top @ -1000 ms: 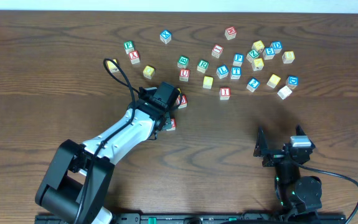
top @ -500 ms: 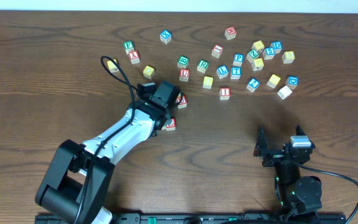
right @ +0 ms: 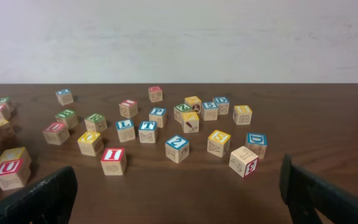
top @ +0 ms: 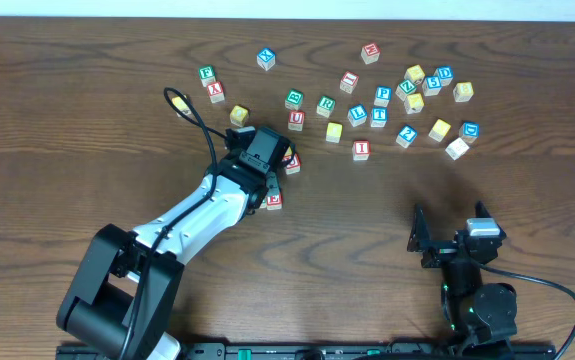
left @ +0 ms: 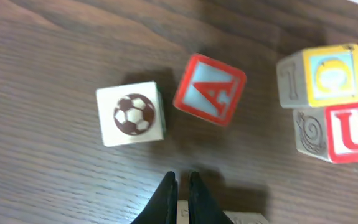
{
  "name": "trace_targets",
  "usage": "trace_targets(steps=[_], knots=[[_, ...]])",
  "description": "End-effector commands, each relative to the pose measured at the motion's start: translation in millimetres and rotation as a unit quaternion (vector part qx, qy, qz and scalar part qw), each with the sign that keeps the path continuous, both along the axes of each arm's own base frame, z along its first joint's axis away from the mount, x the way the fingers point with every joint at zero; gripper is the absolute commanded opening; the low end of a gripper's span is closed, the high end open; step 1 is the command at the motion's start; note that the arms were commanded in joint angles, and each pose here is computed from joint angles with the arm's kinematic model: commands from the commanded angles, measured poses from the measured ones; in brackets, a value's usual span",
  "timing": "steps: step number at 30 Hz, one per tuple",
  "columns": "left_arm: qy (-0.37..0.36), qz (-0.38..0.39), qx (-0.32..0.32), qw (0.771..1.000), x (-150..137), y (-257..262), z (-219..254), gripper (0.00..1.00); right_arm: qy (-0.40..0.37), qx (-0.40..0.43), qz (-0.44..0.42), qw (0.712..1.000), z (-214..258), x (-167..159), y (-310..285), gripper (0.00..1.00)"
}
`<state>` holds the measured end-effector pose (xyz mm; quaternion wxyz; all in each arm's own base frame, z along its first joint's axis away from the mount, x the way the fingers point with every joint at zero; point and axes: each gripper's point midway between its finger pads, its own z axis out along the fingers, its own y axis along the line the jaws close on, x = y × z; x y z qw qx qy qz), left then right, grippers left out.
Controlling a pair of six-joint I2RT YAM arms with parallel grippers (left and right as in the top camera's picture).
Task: Spell out NEURIPS
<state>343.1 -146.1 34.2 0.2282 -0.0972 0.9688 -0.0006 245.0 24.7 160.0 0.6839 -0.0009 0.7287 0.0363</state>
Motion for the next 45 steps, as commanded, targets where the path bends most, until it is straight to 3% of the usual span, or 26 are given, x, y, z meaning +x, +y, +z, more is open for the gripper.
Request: trace_targets(steps=[1, 28, 45], knots=[[0.027, -0.022, -0.006, 0.999, -9.9, -3.9, -12.0, 0.08, 0.002, 0.006, -0.007, 1.0, -1.0, 0.1, -2.8, 0.99], [0.073, -0.029, -0.007, 0.997, -24.1, -5.6, -33.1, 0.08, 0.002, 0.006, -0.007, 1.0, -1.0, 0.1, -2.8, 0.99], [0.032, -0.028, 0.007, 0.999, -4.6, -4.8, -23.0, 0.08, 0.002, 0.006, -0.007, 1.0, -1.0, 0.1, -2.8, 0.99]])
